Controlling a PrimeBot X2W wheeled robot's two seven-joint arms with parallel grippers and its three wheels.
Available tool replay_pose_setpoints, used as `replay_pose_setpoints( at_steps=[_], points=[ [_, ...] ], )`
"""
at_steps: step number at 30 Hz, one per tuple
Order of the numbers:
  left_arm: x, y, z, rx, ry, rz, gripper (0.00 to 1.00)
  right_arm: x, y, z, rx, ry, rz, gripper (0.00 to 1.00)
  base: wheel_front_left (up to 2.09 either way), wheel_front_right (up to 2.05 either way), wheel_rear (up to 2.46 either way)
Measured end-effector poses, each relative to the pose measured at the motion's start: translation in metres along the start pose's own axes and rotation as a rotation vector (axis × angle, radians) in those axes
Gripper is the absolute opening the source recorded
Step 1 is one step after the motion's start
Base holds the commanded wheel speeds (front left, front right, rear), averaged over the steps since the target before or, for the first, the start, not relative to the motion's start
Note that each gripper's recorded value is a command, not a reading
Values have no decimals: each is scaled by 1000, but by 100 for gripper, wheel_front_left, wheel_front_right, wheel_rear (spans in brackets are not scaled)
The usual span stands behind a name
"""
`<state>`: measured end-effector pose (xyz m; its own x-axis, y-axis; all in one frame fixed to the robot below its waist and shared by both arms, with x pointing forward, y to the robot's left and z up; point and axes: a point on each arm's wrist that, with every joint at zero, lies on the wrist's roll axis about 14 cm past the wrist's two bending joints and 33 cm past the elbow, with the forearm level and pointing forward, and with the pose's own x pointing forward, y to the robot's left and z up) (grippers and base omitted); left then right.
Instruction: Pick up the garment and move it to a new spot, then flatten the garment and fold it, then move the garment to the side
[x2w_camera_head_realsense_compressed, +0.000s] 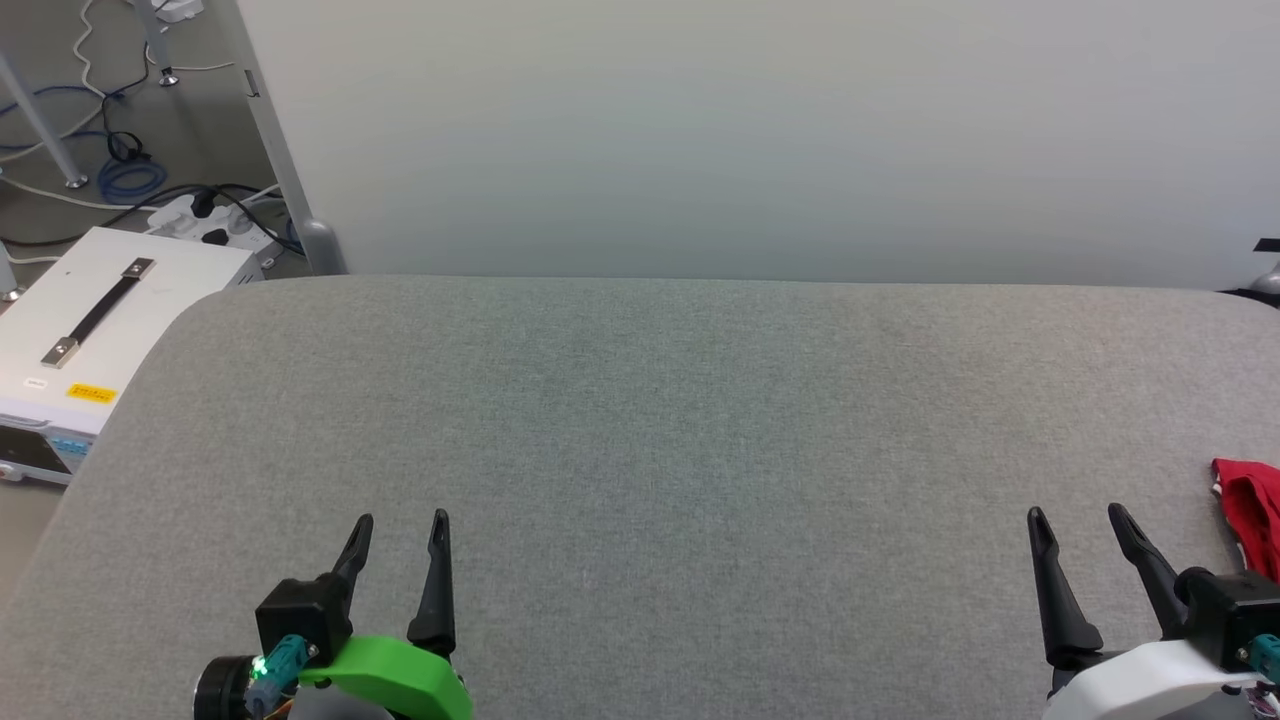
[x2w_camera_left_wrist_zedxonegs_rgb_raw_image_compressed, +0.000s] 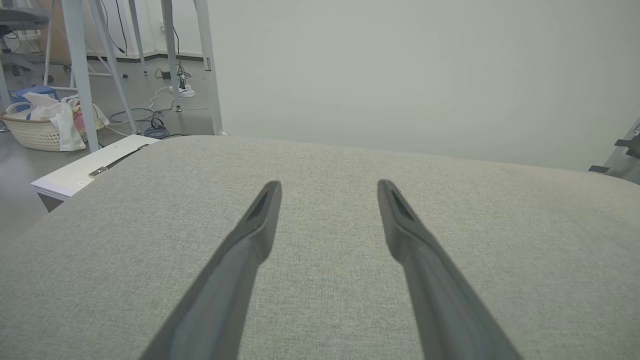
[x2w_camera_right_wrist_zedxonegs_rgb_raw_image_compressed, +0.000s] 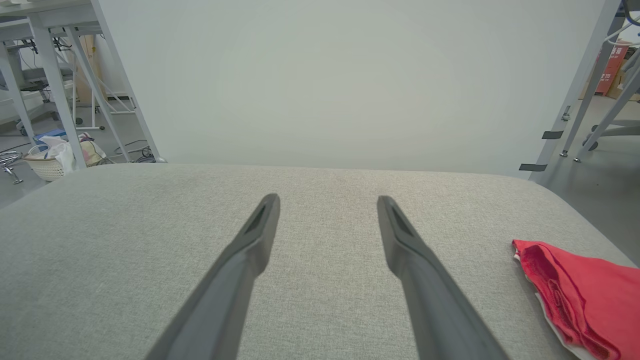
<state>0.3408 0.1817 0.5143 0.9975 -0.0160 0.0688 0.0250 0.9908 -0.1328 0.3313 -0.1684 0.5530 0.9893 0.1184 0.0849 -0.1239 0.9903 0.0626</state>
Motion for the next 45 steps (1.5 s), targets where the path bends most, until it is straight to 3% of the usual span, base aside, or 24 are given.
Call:
replay_pose_setpoints(
  at_steps=[23,24,45],
  points=[
    [3,-3,-10,7,34,-13,100,0,-1,-4,6,12,-9,100,0,0,0],
    [2,-3,-11,4,37,-16,0,0,-1,-4,7,13,-9,0,0,0,0],
    [7,-5,-8,18,40,-16,0,1,-2,-12,2,38,-12,0,0,0,0]
  ],
)
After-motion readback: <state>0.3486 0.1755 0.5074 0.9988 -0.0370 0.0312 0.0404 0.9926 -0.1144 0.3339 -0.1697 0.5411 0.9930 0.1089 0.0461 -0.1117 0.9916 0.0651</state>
